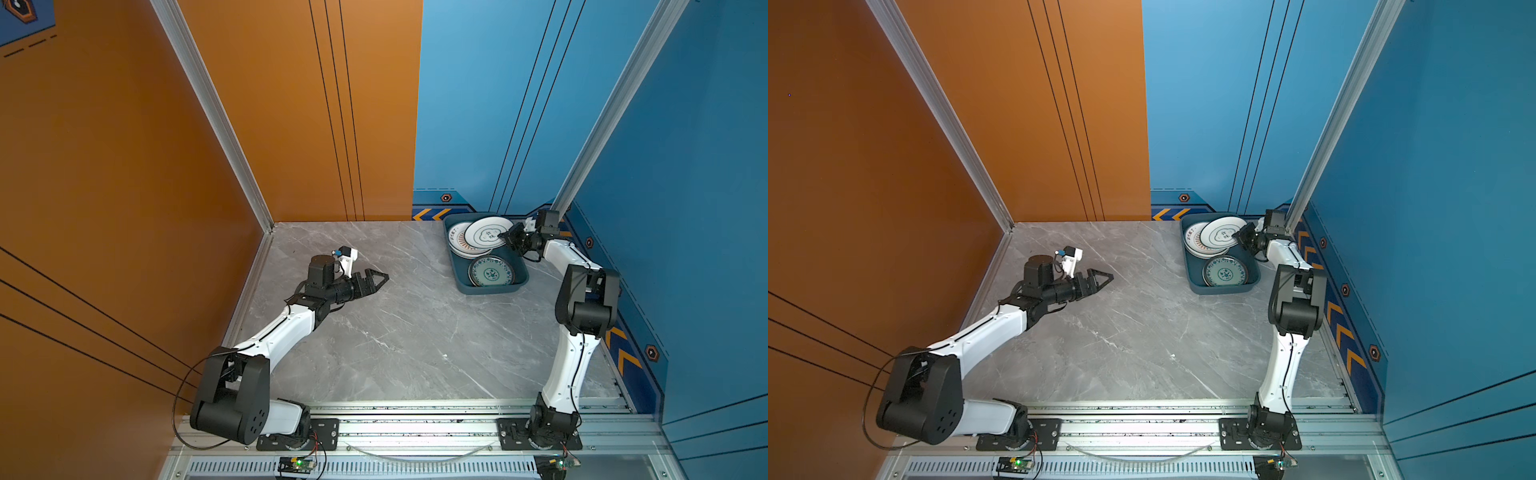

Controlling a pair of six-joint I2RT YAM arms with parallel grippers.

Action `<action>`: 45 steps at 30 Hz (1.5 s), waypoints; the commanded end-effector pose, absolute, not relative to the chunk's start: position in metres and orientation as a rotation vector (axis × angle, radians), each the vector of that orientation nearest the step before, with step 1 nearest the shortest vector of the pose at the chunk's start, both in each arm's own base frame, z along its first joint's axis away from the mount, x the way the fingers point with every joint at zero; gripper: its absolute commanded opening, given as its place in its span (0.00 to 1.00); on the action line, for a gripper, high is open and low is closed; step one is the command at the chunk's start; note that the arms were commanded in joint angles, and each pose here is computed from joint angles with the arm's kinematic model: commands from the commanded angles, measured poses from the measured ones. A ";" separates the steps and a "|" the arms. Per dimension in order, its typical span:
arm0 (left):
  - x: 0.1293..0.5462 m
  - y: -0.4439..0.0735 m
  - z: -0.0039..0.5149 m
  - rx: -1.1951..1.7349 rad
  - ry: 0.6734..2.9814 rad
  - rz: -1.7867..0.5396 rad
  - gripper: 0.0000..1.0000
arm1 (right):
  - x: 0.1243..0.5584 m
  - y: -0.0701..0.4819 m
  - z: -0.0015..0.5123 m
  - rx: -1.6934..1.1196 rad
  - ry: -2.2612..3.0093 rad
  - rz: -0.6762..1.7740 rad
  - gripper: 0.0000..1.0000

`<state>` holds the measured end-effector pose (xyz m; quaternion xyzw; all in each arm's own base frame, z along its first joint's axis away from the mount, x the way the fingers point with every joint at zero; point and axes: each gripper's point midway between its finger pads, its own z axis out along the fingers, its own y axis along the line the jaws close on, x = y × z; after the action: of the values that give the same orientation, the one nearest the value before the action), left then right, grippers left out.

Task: Place the plates into the plastic bin on the countertop
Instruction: 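Lower the face-print plate into the bin with right gripper while left gripper releases and withdraws, then open the right gripper and release the face-print plate in the bin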

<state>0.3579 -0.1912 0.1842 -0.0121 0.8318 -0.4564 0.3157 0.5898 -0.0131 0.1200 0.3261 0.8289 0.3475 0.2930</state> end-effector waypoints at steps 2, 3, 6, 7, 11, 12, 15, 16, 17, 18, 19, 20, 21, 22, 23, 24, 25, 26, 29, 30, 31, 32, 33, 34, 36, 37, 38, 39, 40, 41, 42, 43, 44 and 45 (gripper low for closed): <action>0.362 -0.191 0.189 -0.011 2.182 -1.209 0.98 | 0.594 0.000 0.111 0.835 2.268 0.864 0.00; 0.362 -0.191 0.189 -0.010 2.182 -1.209 0.98 | 0.594 0.002 0.105 0.839 2.278 0.859 0.00; 0.361 -0.190 0.189 -0.007 2.185 -1.204 0.98 | 0.602 0.007 0.105 0.831 2.276 0.861 0.00; 0.361 -0.189 0.189 -0.008 2.188 -1.200 0.98 | 0.603 0.009 0.103 0.832 2.280 0.857 0.00; 0.359 -0.185 0.189 -0.009 2.194 -1.176 0.98 | 0.605 0.018 0.098 0.809 2.319 0.828 0.00; 0.358 -0.184 0.189 -0.012 2.195 -1.177 0.98 | 0.605 0.021 0.096 0.803 2.335 0.816 0.02; 0.358 -0.182 0.189 -0.015 2.194 -1.175 0.98 | 0.600 0.024 0.088 0.809 2.382 0.772 0.22; 0.358 -0.181 0.189 -0.016 2.192 -1.174 0.98 | 0.599 0.025 0.085 0.813 2.393 0.758 0.27; 0.357 -0.181 0.189 -0.016 2.193 -1.175 0.98 | 0.597 0.025 0.082 0.816 2.403 0.748 0.31; 0.357 -0.181 0.189 -0.018 2.194 -1.177 0.98 | 0.595 0.025 0.080 0.817 2.413 0.734 0.33; 0.357 -0.182 0.189 -0.015 2.194 -1.178 0.98 | 0.593 0.023 0.077 0.818 2.424 0.716 0.36; 0.356 -0.182 0.190 -0.012 2.193 -1.179 0.98 | 0.591 0.022 0.075 0.821 2.434 0.701 0.38; 0.356 -0.182 0.190 -0.011 2.193 -1.179 0.98 | 0.589 0.021 0.074 0.818 2.443 0.686 0.38; 0.355 -0.181 0.190 -0.012 2.193 -1.177 0.98 | 0.587 0.020 0.074 0.815 2.450 0.670 0.40; 0.355 -0.182 0.190 -0.011 2.195 -1.177 0.98 | 0.586 0.019 0.074 0.811 2.457 0.655 0.41; 0.355 -0.181 0.189 -0.012 2.195 -1.177 0.98 | 0.584 0.018 0.073 0.804 2.468 0.632 0.42; 0.355 -0.181 0.190 -0.011 2.195 -1.177 0.98 | 0.581 0.017 0.074 0.795 2.481 0.606 0.43; 0.355 -0.181 0.190 -0.013 2.194 -1.177 0.98 | 0.579 0.015 0.074 0.787 2.494 0.573 0.44; 0.355 -0.181 0.191 -0.012 2.192 -1.179 0.98 | 0.572 0.012 0.076 0.740 2.538 0.465 0.48; 0.355 -0.181 0.191 -0.014 2.193 -1.178 0.98 | 0.571 0.011 0.077 0.721 2.551 0.430 0.49; 0.355 -0.181 0.191 -0.014 2.195 -1.177 0.98 | 0.569 0.010 0.079 0.701 2.561 0.391 0.51; 0.355 -0.181 0.192 -0.010 2.196 -1.173 0.98 | 0.567 0.008 0.081 0.680 2.570 0.353 0.53; 0.355 -0.181 0.191 -0.007 2.200 -1.167 0.98 | 0.565 0.006 0.084 0.658 2.581 0.301 0.54; 0.354 -0.180 0.191 -0.006 2.206 -1.159 0.98 | 0.562 0.004 0.088 0.638 2.588 0.246 0.56; 0.354 -0.179 0.191 -0.004 2.208 -1.144 0.98 | 0.559 -0.001 0.096 0.601 2.589 0.156 0.59; 0.354 -0.178 0.191 -0.004 2.208 -1.140 0.98 | 0.557 -0.003 0.099 0.589 2.588 0.126 0.59; 0.354 -0.178 0.192 -0.003 2.208 -1.137 0.98 | 0.556 -0.005 0.103 0.579 2.584 0.101 0.59; 0.354 -0.177 0.191 -0.007 2.209 -1.129 0.98 | 0.555 -0.006 0.109 0.567 2.579 0.078 0.59; 0.355 -0.176 0.190 -0.009 2.211 -1.113 0.98 | 0.552 -0.008 0.115 0.553 2.575 0.050 0.59; 0.356 -0.171 0.189 -0.021 2.215 -1.079 0.98 | 0.549 -0.010 0.126 0.535 2.559 0.012 0.59; 0.358 -0.165 0.185 -0.039 2.229 -1.024 0.98 | 0.545 -0.012 0.140 0.514 2.537 -0.026 0.59; 0.359 -0.158 0.181 -0.053 2.242 -0.966 0.98 | 0.540 -0.014 0.153 0.499 2.515 -0.059 0.60; 0.360 -0.148 0.177 -0.064 2.251 -0.887 0.98 | 0.534 -0.017 0.167 0.482 2.488 -0.093 0.60; 0.362 -0.135 0.173 -0.081 2.260 -0.783 0.98 | 0.526 -0.018 0.196 0.461 2.424 -0.097 0.61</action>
<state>0.3528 -0.1660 0.1701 -0.0230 0.8615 -0.3924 0.3214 0.5469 -0.0016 0.1080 0.1980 0.9468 0.0169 0.2533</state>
